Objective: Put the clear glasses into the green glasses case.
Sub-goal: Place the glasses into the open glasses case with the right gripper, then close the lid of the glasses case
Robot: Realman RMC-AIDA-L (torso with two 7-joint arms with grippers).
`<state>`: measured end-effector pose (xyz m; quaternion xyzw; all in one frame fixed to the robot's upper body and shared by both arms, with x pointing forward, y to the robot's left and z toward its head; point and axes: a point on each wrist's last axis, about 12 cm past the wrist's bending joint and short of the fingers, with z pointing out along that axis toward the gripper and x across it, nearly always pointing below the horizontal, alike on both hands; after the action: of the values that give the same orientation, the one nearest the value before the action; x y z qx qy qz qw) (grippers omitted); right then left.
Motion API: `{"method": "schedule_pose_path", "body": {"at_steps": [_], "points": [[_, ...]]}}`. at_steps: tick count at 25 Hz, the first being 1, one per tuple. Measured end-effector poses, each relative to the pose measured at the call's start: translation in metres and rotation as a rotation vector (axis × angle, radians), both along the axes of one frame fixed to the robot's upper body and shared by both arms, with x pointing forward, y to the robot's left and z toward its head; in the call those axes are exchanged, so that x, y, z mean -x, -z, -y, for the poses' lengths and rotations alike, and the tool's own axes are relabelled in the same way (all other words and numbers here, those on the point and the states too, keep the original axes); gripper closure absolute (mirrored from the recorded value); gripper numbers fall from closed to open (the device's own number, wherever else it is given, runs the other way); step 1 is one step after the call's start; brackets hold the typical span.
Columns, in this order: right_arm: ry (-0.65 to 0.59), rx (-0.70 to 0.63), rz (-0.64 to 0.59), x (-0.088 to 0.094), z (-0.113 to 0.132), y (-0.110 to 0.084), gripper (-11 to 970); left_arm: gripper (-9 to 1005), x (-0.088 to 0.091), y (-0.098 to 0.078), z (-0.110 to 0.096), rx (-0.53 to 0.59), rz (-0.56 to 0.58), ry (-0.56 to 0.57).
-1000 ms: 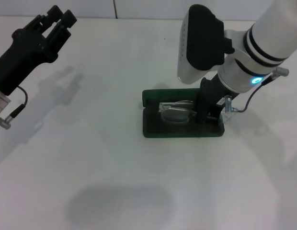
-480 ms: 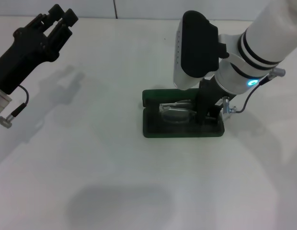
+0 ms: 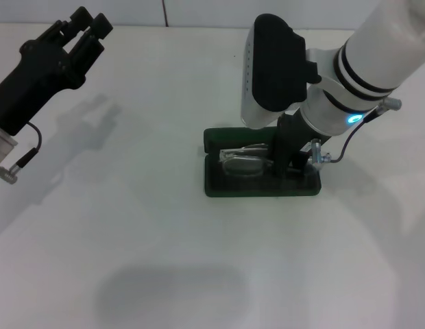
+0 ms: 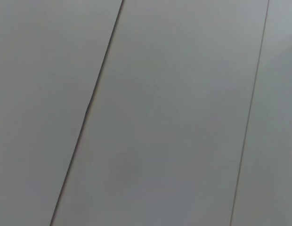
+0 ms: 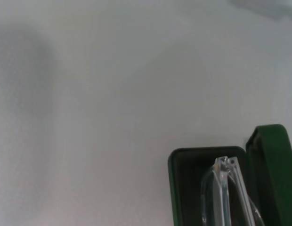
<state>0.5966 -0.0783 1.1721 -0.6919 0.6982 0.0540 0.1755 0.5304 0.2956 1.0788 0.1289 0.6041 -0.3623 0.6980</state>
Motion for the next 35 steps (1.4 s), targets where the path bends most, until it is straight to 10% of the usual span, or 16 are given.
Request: {"method": "schedule_pose_path", "body": {"at_steps": [18,35], "points": [[0.026,0.012,0.003,0.002,-0.007,0.006,756,568,0.001,0.001,0.0,-0.017,-0.003,0.011],[0.067,-0.173,0.11,0.035,0.034,-0.037,664,568,0.003,0.002,-0.002,-0.001,-0.021,0.017]]}}
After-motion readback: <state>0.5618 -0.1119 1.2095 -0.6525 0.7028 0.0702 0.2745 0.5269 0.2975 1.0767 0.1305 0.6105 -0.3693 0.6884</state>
